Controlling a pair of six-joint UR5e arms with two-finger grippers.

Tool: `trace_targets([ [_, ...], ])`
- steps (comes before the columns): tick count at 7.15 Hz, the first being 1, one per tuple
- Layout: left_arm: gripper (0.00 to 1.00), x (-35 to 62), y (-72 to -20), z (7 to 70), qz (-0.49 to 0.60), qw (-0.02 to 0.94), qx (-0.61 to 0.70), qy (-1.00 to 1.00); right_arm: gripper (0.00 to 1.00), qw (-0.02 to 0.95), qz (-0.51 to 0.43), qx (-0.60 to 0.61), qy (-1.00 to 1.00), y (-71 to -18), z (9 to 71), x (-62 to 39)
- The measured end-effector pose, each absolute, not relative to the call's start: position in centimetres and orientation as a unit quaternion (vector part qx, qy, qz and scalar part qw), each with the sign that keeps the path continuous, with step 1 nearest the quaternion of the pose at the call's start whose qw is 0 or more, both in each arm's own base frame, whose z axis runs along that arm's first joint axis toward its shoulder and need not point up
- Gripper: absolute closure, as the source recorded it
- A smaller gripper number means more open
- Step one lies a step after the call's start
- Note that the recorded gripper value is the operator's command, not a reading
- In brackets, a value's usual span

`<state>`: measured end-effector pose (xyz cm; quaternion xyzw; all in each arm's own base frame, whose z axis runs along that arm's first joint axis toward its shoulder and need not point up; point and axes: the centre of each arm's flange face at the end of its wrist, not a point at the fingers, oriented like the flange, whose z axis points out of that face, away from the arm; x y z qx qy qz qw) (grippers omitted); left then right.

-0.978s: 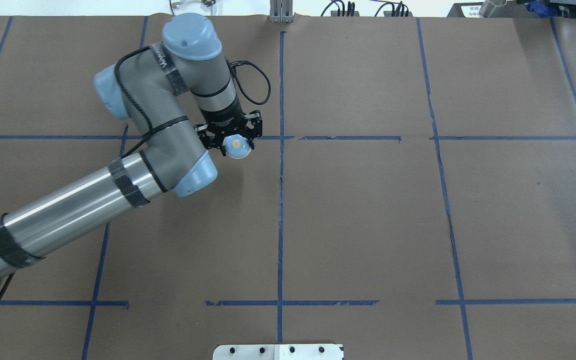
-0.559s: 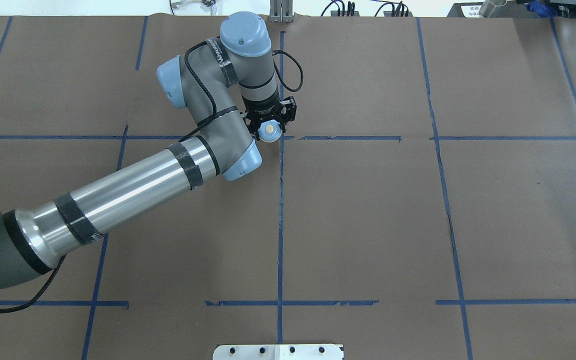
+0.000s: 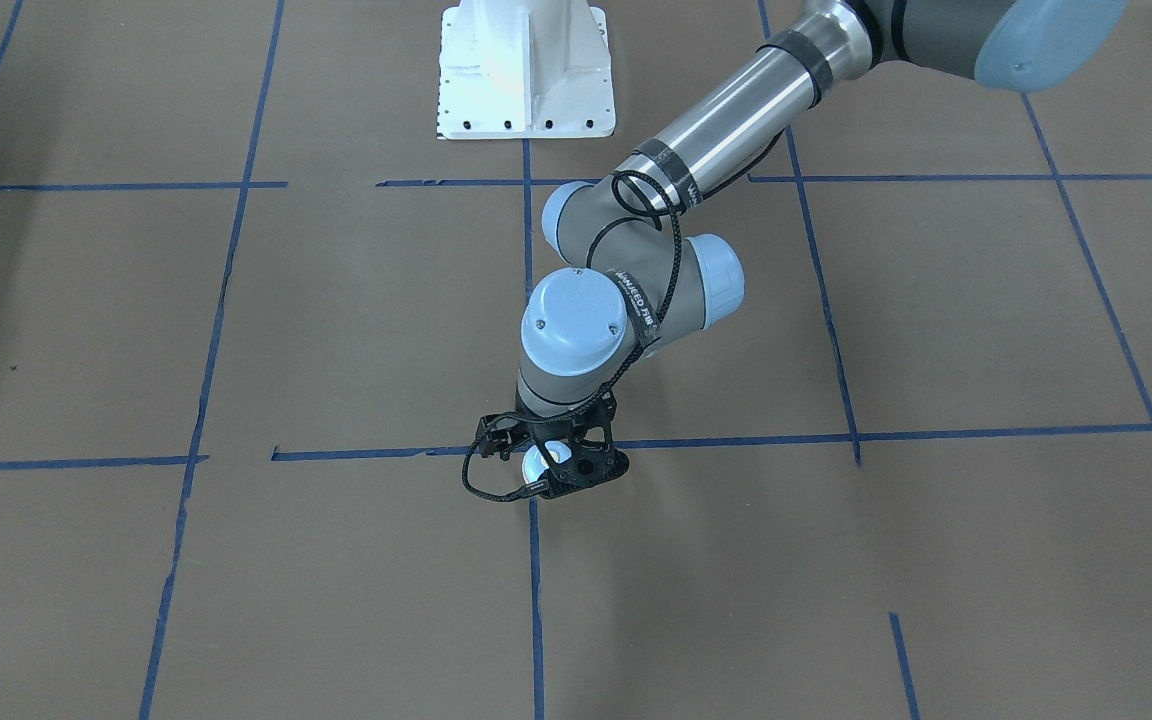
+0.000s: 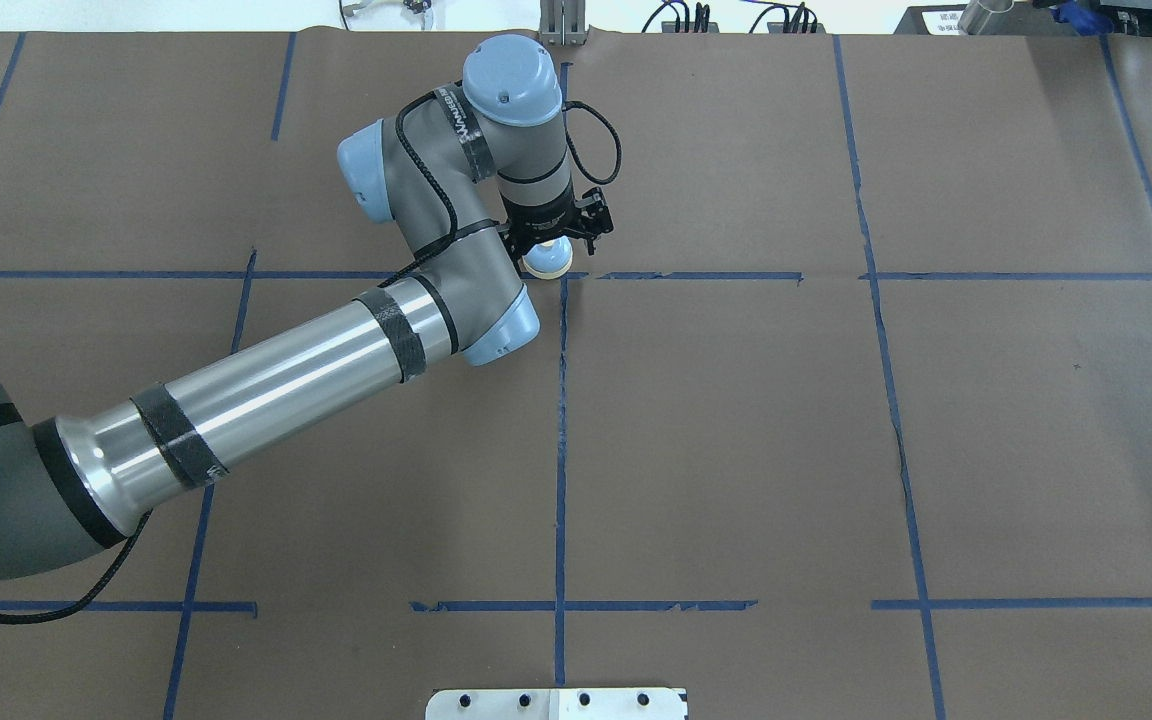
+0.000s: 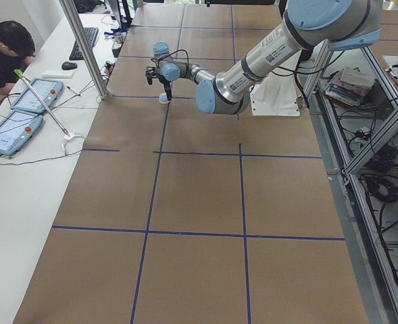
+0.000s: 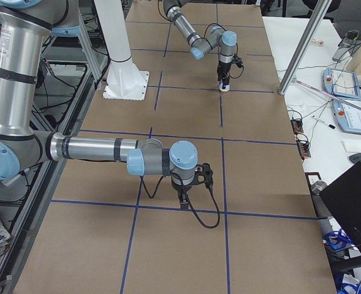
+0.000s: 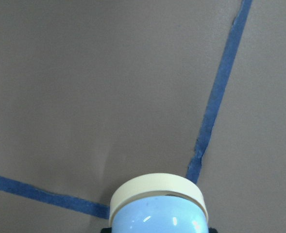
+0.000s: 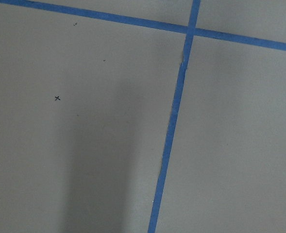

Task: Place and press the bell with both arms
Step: 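Lower the bell onto the tape crossing and open the left gripper, then withdraw the left gripper from the bell while the right arm moves in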

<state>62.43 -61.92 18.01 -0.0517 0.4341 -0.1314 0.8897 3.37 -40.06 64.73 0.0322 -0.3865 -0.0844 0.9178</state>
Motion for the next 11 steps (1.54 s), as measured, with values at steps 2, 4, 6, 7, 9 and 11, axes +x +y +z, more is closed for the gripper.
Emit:
trace_targets([
  [2,0.00,59.0,-63.7,16.9,-0.118,0.879,-0.077,0.456,0.00,0.918,-0.086,0.036,-0.386,-40.2,64.4,3.3],
  [4,0.00,52.5,-66.5,18.5,-0.085,0.880,-0.090,0.459,0.00,0.916,-0.091,0.049,-0.387,-41.7,62.9,3.0],
  [6,0.00,45.1,-65.1,24.1,-0.013,0.901,-0.058,0.429,0.00,0.914,-0.093,0.048,-0.392,-45.0,59.8,-0.7],
  [7,0.00,40.5,-62.6,28.1,0.022,0.906,-0.030,0.421,0.00,0.912,-0.089,0.046,-0.398,-47.6,56.7,-4.2],
  [9,0.00,29.2,-57.9,35.1,0.069,0.909,0.021,0.412,0.00,0.905,-0.064,0.047,-0.418,-53.1,46.8,-13.9],
  [11,0.00,17.9,-54.4,43.7,0.084,0.919,0.040,0.384,0.00,0.901,-0.032,0.050,-0.430,-55.1,34.9,-27.3],
])
